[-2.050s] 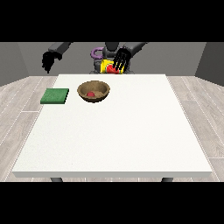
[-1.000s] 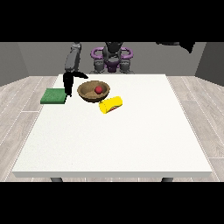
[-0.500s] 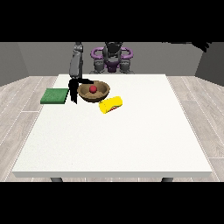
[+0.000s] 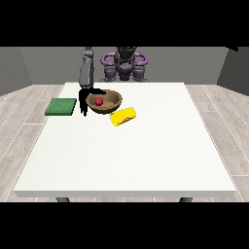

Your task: Pick the cup and pour the ball into the bowl, then pick the bowl and place it on the pad

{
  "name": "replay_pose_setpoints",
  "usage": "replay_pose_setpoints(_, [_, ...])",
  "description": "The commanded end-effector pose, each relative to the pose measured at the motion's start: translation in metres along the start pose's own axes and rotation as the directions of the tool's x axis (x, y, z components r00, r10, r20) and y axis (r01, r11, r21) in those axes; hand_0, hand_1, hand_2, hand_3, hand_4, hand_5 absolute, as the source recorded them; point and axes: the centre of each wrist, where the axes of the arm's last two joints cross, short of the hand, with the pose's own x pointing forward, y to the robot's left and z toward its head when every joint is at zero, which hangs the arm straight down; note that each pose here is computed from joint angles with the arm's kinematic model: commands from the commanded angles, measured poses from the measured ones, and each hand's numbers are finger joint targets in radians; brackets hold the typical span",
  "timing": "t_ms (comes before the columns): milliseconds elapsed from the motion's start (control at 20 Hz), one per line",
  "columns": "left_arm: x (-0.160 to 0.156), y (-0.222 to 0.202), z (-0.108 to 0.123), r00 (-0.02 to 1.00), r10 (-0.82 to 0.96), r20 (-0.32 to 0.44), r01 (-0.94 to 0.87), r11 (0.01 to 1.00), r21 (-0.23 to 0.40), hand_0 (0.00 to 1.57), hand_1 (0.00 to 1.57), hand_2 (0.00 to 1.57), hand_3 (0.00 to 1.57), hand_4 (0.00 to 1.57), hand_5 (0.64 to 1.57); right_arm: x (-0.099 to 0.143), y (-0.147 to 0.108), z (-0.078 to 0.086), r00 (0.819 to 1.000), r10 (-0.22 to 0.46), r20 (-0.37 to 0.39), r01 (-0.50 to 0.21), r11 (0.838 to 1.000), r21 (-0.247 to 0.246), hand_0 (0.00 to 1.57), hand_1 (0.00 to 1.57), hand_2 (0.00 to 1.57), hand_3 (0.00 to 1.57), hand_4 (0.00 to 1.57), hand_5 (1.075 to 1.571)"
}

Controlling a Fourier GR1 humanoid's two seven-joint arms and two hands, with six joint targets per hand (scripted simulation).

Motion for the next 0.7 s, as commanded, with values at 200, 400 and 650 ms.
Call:
replay_pose_setpoints(200, [0.026,0.011,-0.003,0.998,-0.008,0.069,0.009,1.0,-0.008,0.0,0.0,0.0,0.0,0.41,1.547,-0.02,-0.018,0.017,0.975,0.112,-0.19,-0.138,0.982,-0.127,1.57,1.57,1.57,1.57,1.09,1.459])
replay_pose_setpoints(400, [0.034,0.018,-0.004,0.999,0.005,0.049,-0.005,1.0,0.001,0.0,0.0,0.0,0.0,0.62,1.569,-0.008,-0.027,0.011,0.974,0.137,-0.18,-0.164,0.976,-0.144,1.57,1.57,1.57,1.57,1.08,1.485])
replay_pose_setpoints(650, [-0.002,0.043,0.015,0.999,0.027,-0.027,-0.026,0.999,0.024,0.0,0.0,0.0,0.0,0.71,1.57,0.027,-0.024,-0.013,0.95,0.203,-0.237,-0.243,0.958,-0.155,1.57,1.57,1.57,1.57,1.06,1.517])
